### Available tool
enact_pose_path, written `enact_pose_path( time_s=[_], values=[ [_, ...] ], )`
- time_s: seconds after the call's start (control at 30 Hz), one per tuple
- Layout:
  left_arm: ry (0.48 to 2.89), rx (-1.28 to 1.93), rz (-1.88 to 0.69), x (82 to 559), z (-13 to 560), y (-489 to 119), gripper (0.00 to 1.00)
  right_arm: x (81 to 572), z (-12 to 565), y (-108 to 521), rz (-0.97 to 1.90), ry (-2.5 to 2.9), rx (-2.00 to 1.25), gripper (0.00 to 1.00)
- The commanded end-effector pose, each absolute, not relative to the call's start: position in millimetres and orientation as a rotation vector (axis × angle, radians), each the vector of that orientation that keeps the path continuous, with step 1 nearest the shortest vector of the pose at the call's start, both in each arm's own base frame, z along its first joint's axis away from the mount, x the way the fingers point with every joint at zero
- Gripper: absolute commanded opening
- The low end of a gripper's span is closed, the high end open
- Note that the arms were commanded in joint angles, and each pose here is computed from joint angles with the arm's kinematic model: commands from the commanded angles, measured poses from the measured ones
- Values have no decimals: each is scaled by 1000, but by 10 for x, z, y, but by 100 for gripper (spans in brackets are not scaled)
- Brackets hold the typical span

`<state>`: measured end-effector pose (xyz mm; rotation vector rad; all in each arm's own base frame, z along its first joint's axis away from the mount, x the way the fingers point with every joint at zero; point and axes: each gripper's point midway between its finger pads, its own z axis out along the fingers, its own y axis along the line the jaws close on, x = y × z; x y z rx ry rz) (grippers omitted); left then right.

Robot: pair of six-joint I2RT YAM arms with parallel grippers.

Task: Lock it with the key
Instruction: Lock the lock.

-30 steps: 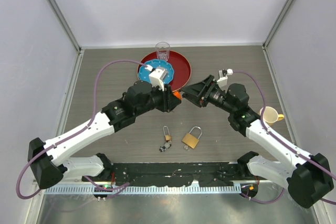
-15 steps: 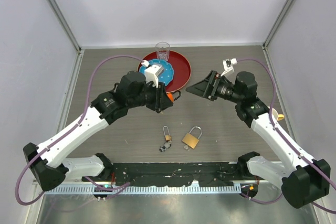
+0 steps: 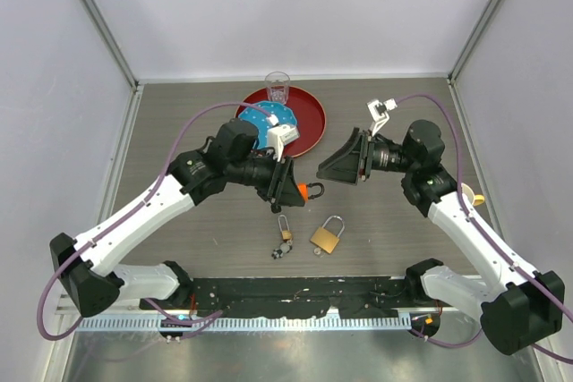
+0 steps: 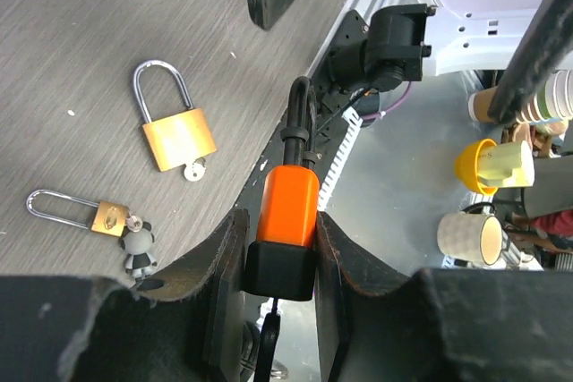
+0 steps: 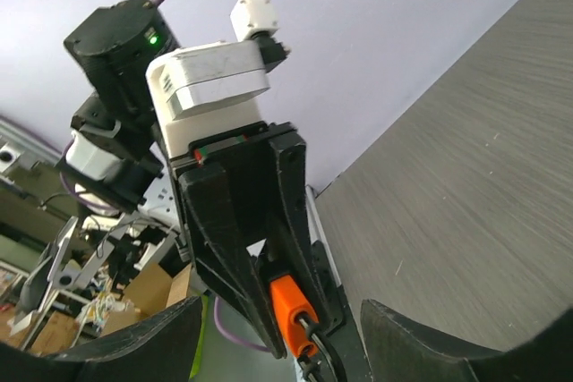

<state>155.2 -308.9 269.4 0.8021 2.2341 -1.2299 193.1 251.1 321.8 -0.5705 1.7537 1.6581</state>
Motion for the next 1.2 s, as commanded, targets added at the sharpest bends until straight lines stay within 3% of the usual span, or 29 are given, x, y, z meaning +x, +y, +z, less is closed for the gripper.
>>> enact_pose_path(
  time_s=[0.0, 0.3, 0.37, 0.47, 0.6, 0.8, 0.93, 1.03, 1.17],
  values=[
    [2078, 852, -1369, 1527, 3098, -3240, 0, 1795, 3312, 2551, 1667, 1683, -722, 74],
    [2017, 866, -1415, 1536, 3232, -3311, 0, 1661, 3214, 2630, 1674, 1701, -805, 63],
    [2021, 869, -1421, 1539, 3222, -3326, 0, 1656, 3204, 2630, 1677, 1703, -809, 56],
    [2022, 871, -1424, 1544, 3210, -3337, 0, 1650, 3213, 2637, 1680, 1698, -814, 38],
    [2005, 867, -1417, 1550, 3236, -3326, 0, 1648, 3232, 2643, 1677, 1692, -815, 2],
    [1964, 781, -1337, 1688, 3340, -3278, 2, 1706, 3260, 2634, 1647, 1697, -740, 2],
    [1904, 681, -1291, 1787, 3445, -3207, 21, 1804, 3314, 2621, 1644, 1682, -585, 2],
    [1840, 635, -1299, 1795, 3540, -3165, 27, 1811, 3376, 2597, 1688, 1650, -475, 2],
    [1790, 612, -1314, 1785, 3605, -3136, 45, 1870, 3504, 2561, 1737, 1582, -335, 2]
  ],
)
